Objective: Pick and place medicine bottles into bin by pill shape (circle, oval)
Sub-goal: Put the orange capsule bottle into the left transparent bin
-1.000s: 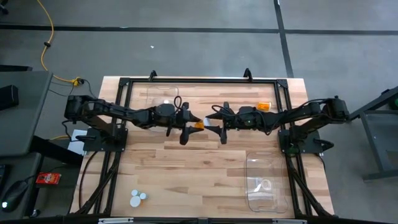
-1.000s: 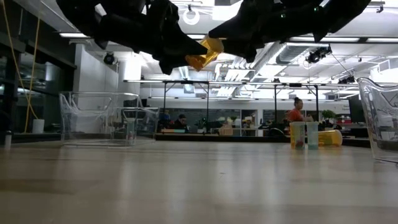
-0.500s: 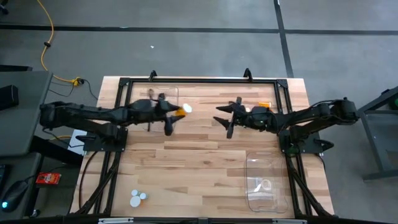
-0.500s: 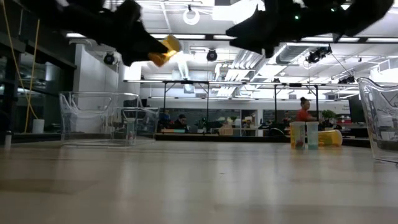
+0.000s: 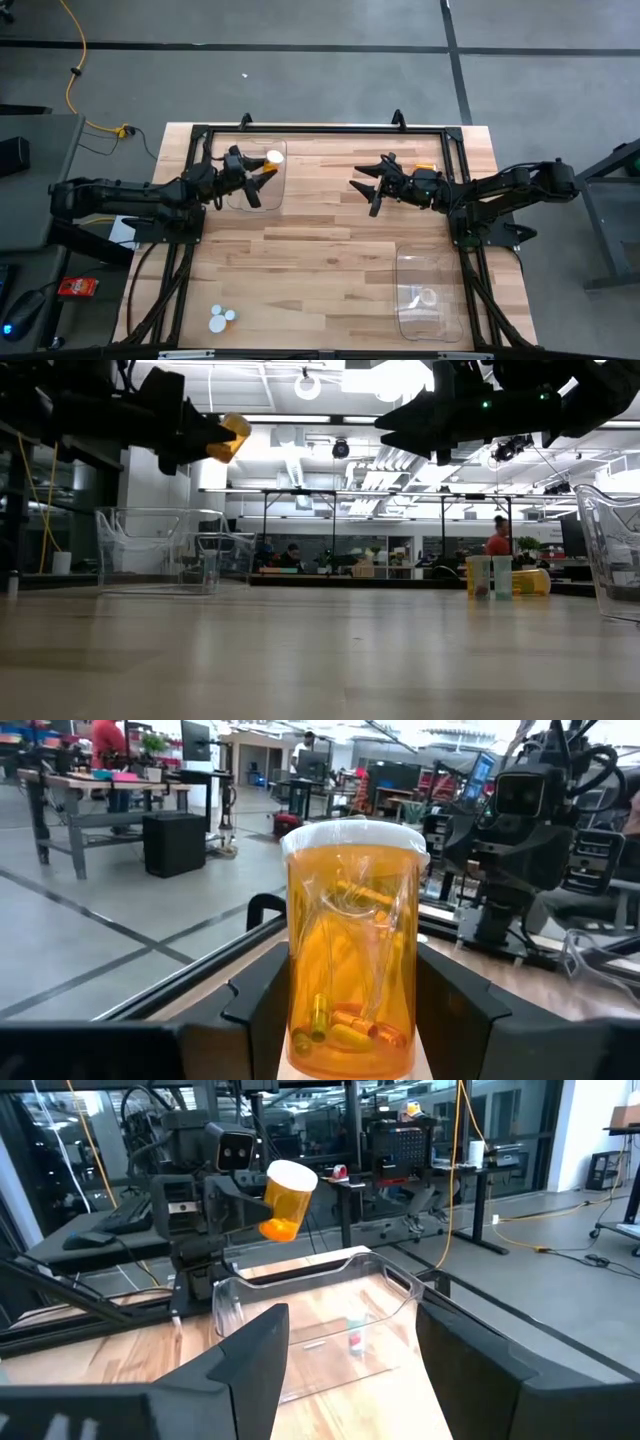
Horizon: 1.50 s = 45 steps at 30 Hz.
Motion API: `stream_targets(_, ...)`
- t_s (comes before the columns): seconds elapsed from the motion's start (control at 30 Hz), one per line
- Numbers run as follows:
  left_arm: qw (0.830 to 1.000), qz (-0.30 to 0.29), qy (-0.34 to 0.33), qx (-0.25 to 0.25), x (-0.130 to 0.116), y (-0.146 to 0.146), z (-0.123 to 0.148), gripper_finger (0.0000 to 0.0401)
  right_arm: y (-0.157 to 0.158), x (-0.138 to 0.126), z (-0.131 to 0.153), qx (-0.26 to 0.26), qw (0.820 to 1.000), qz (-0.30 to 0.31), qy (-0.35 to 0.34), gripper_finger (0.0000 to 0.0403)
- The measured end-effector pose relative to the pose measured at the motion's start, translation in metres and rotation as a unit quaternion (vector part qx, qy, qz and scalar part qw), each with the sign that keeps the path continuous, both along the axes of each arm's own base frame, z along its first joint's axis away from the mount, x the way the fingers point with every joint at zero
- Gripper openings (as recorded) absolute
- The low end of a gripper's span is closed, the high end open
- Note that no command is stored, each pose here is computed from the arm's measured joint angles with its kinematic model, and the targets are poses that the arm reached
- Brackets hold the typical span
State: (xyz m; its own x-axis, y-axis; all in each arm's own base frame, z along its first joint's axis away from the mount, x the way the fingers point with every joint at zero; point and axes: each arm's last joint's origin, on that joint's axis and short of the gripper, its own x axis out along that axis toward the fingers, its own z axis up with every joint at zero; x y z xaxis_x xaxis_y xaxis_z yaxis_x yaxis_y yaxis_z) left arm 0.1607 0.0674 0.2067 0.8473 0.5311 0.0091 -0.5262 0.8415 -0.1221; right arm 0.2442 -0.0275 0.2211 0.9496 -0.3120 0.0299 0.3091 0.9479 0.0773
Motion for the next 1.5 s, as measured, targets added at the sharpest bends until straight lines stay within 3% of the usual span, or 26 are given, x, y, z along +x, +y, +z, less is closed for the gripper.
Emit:
stream_targets(0.17, 1.0, 0.008, -0.001, -0.01, 0.0, 0.001, -0.001, 0.0162, 0.0, 0.0, 0.0, 0.0, 1.0, 0.0, 0.001, 0.0213)
stream_targets(0.27, 0.994, 0.084, 0.005, -0.064, -0.003, 0.004, -0.008, 0.0162, 0.0, 0.0, -0.001, 0.011, 1.0, 0.001, 0.001, 0.0213)
stream_targets(0.4, 0.973, 0.17, 0.069, -0.14, -0.008, 0.014, -0.017, 0.0162, 0.0, 0.0, -0.002, 0.017, 1.0, 0.001, 0.003, 0.0213)
stream_targets(0.57, 0.943, 0.193, 0.155, -0.224, -0.009, 0.023, -0.023, 0.0162, 0.0, 0.0, -0.002, 0.022, 1.0, 0.001, 0.003, 0.0213)
stream_targets(0.77, 0.915, 0.192, 0.232, -0.268, -0.001, 0.027, -0.032, 0.0162, 0.0, 0.0, -0.002, 0.022, 1.0, 0.0, 0.004, 0.0213)
stream_targets(0.9, 0.901, 0.187, 0.27, -0.283, 0.007, 0.03, -0.034, 0.0162, 0.0, 0.0, -0.003, 0.022, 1.0, 0.0, 0.008, 0.0213)
stream_targets(1.23, 0.885, 0.158, 0.32, -0.297, 0.017, 0.033, -0.047, 0.0168, 0.0, 0.0, -0.003, 0.023, 1.0, 0.0, 0.011, 0.0213)
stream_targets(1.5, 0.887, 0.155, 0.331, -0.283, 0.018, 0.034, -0.049, 0.021, 0.0, 0.0, -0.003, 0.023, 1.0, 0.0, 0.011, 0.0213)
